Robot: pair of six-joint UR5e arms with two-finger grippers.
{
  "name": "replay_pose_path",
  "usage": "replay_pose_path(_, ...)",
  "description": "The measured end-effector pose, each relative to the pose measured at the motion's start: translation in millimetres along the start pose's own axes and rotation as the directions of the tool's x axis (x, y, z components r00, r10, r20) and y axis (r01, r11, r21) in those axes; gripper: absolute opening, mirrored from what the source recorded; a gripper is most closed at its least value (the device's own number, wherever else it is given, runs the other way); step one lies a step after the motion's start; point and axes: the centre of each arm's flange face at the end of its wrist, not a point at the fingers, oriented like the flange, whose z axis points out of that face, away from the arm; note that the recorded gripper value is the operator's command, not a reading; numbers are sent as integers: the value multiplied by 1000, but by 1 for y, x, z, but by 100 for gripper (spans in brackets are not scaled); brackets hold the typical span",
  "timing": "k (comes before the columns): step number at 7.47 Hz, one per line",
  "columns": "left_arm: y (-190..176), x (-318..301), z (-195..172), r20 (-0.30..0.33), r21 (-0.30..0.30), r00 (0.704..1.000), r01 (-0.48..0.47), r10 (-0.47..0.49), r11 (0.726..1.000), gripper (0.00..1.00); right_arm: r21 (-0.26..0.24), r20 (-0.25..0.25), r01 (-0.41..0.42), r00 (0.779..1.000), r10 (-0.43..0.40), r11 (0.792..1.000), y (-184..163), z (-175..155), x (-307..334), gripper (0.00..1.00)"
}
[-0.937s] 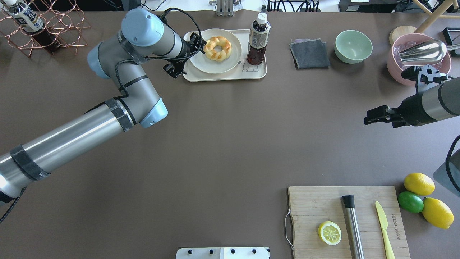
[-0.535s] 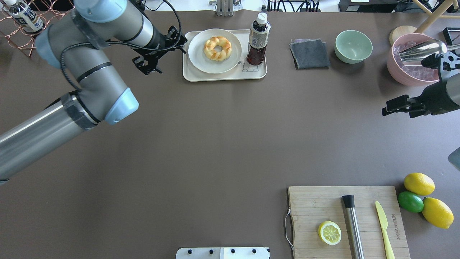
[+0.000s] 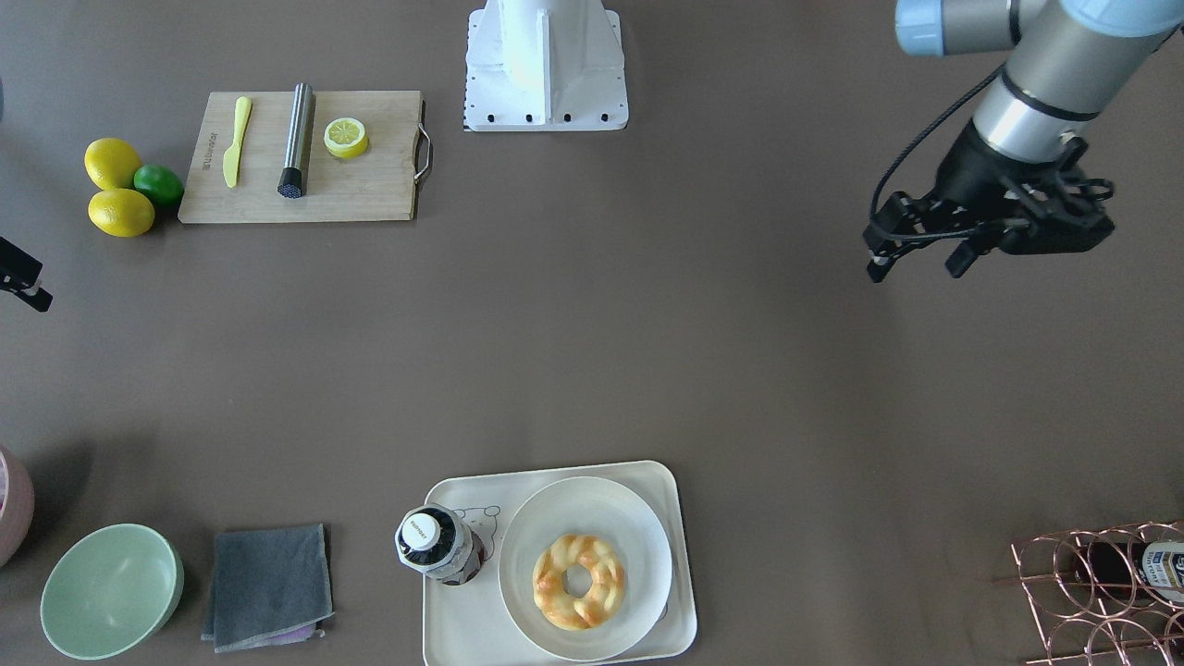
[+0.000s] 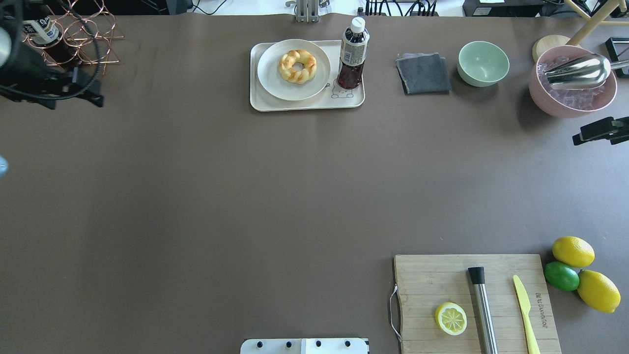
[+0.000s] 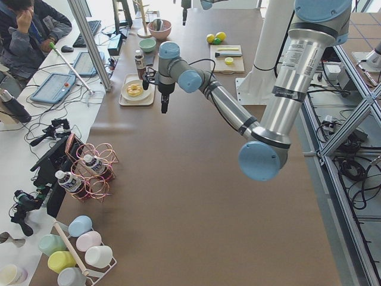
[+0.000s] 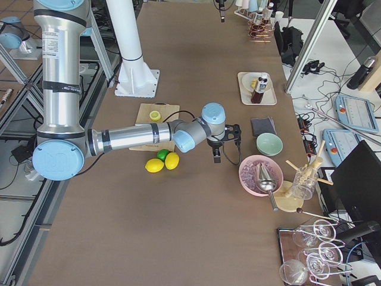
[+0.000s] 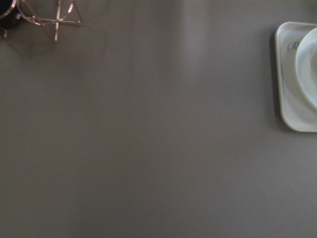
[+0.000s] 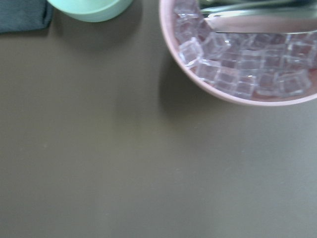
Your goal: Place donut on tray
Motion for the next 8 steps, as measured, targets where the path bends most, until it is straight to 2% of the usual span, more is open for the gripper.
replay_pose_path(2, 17, -130, -40, 39, -19, 974, -224, 225, 974, 97, 3, -14, 42, 999, -42, 999, -4, -11, 68, 100)
replay_pose_path(4, 43, -235, -62, 89, -51, 919, -381, 384, 923, 97, 8, -44, 59, 997, -59, 998, -5, -34, 125, 100)
replay_pose_path(6, 79, -312, -75, 115, -90, 888, -438, 446, 895, 97, -17, -91, 75, 993, -77, 997, -4, -62, 162, 100)
replay_pose_path(8, 102, -352, -84, 130, -95, 900, -406, 416, 909, 98, -25, -137, 89, 986, -92, 996, -5, -71, 170, 100)
